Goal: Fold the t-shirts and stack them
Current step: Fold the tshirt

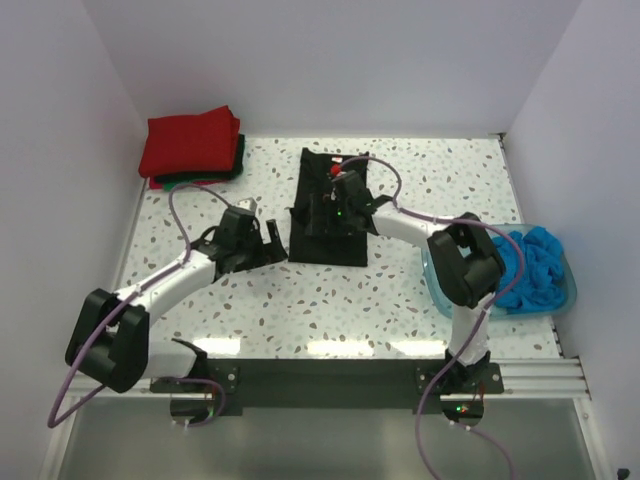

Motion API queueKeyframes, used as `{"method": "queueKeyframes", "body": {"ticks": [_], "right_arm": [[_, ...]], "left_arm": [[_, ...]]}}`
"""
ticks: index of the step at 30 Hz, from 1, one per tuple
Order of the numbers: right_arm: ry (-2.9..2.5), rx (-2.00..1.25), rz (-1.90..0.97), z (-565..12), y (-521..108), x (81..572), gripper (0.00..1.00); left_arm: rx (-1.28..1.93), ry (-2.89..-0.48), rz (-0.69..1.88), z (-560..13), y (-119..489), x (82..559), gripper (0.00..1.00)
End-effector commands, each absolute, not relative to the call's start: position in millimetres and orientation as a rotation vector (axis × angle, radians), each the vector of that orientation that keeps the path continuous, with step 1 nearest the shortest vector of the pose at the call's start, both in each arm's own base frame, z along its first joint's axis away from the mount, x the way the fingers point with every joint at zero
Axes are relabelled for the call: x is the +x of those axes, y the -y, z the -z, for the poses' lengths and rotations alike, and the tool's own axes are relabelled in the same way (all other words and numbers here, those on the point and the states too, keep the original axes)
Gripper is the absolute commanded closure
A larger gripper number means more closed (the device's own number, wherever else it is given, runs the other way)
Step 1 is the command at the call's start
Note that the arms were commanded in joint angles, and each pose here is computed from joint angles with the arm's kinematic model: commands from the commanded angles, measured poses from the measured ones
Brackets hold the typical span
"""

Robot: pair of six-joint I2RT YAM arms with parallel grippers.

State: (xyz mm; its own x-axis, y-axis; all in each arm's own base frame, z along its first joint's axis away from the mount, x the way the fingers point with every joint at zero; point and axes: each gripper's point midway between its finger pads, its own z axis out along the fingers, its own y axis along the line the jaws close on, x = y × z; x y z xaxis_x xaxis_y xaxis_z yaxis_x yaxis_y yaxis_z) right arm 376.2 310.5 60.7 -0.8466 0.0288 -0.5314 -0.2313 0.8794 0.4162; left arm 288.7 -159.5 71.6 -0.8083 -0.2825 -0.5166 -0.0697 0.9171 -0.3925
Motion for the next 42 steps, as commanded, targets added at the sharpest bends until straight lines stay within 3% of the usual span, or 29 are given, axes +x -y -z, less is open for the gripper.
{"method": "queueKeyframes", "body": {"ticks": [1, 9, 23, 30, 35, 38, 42], "right_arm": [[-2.417, -0.166, -0.662, -78, -326, 406, 0.01], [-2.339, -0.062, -0.48, -63, -317, 456, 0.01], [-2.073, 0.118, -0.307, -129, -284, 554, 0.01], [-2.087, 0.114, -0.246, -173, -240, 490, 0.01], [-2.301, 0.174, -0.224, -119, -199, 398, 0.01], [-2.367, 0.192, -0.308, -100, -193, 358, 0.03], [-2.406, 0.23, -0.423, -83, -198, 332, 0.12]], "left_arm": [[-0.293, -2.449, 0.452, -82, 148, 282, 0.0], [-0.291, -2.474, 0.438, -77, 143, 270, 0.0], [-0.275, -2.462, 0.462, -77, 147, 274, 0.0], [-0.217, -2.487, 0.568, -67, 171, 287, 0.0], [-0.198, -2.483, 0.628, -61, 188, 306, 0.0], [-0.175, -2.495, 0.668, -54, 201, 313, 0.06], [-0.192, -2.545, 0.595, -36, 206, 322, 0.2]]}}
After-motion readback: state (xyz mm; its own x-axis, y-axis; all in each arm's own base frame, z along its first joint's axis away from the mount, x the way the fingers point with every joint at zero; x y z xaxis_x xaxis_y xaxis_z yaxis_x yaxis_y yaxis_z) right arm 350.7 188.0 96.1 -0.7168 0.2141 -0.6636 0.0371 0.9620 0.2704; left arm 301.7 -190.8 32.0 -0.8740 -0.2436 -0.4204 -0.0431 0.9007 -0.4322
